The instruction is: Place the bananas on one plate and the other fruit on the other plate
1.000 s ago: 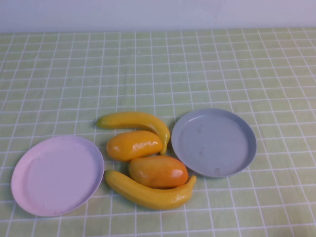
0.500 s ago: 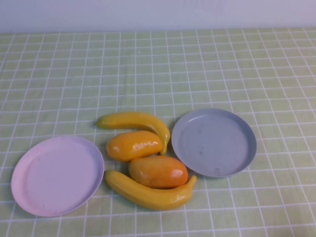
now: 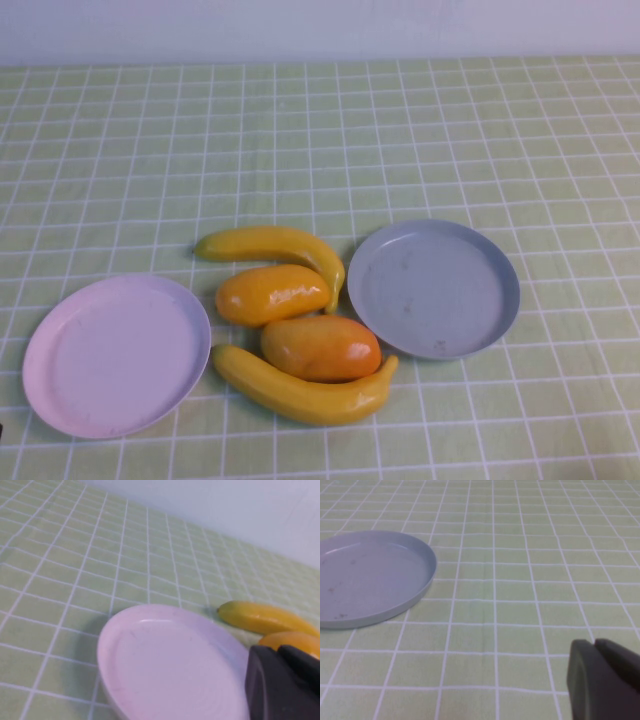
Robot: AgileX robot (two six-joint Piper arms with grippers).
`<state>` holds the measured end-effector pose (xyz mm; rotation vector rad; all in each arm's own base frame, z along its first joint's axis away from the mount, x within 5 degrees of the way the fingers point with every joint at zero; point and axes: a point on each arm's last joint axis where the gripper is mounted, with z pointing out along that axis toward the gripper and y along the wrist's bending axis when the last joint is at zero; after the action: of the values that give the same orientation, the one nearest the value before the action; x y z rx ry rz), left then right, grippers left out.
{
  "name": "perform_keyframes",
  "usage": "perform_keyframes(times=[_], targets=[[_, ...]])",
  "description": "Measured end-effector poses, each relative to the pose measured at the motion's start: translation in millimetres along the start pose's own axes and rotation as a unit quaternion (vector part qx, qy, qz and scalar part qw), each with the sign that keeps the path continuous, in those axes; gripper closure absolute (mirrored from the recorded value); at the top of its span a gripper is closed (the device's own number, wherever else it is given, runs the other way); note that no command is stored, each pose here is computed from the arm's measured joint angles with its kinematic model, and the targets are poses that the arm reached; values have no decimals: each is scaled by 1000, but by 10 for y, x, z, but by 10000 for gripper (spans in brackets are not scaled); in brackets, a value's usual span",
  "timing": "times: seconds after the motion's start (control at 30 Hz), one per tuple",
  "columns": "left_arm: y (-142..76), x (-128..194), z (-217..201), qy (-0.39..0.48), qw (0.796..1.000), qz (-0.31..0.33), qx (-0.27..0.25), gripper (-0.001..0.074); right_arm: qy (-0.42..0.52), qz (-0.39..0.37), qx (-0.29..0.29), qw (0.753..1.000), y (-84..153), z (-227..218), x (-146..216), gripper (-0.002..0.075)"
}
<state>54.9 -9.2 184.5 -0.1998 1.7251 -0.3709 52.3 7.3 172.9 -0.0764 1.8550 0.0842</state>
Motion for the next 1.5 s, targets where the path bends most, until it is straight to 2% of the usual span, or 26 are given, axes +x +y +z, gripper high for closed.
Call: perform_keyframes(times=[0.1, 0.17, 0.33, 0.5, 0.67, 0.83, 0.93, 1.03, 1.2, 1.33, 1.4, 1.43, 1.5], targets=[[-23, -29, -1, -15, 998, -68, 13, 734, 0, 0, 0, 1000, 0, 0, 0, 741], [-30, -37, -1, -19, 996, -90, 18, 734, 0, 0, 0, 1000, 0, 0, 0, 741], [-32, -58, -2, -30, 996, -83, 20, 734, 0, 0, 0, 1000, 0, 0, 0, 741], [-51, -103, -7, -35, 994, -103, 24, 734, 0, 0, 0, 1000, 0, 0, 0, 741], [-185, -340, 94, 64, 993, -95, 4, 734, 0, 0, 0, 1000, 0, 0, 0, 741], [-333, -583, 361, 213, 977, -2, -4, 734, 0, 0, 0, 1000, 0, 0, 0, 741], [-428, -715, 608, 303, 948, 87, 28, 734, 0, 0, 0, 1000, 0, 0, 0, 741], [-520, -784, 835, 372, 911, 152, 87, 734, 0, 0, 0, 1000, 0, 0, 0, 741], [-693, -894, 1253, 423, 854, 242, 181, 734, 0, 0, 0, 1000, 0, 0, 0, 741], [-1007, -897, 1568, 428, 802, 332, 252, 734, 0, 0, 0, 1000, 0, 0, 0, 741], [-1188, -875, 1693, 432, 767, 381, 283, 734, 0, 0, 0, 1000, 0, 0, 0, 741], [-1309, -850, 1765, 439, 740, 411, 301, 734, 0, 0, 0, 1000, 0, 0, 0, 741], [-1477, -800, 1866, 450, 703, 445, 325, 734, 0, 0, 0, 1000, 0, 0, 0, 741]])
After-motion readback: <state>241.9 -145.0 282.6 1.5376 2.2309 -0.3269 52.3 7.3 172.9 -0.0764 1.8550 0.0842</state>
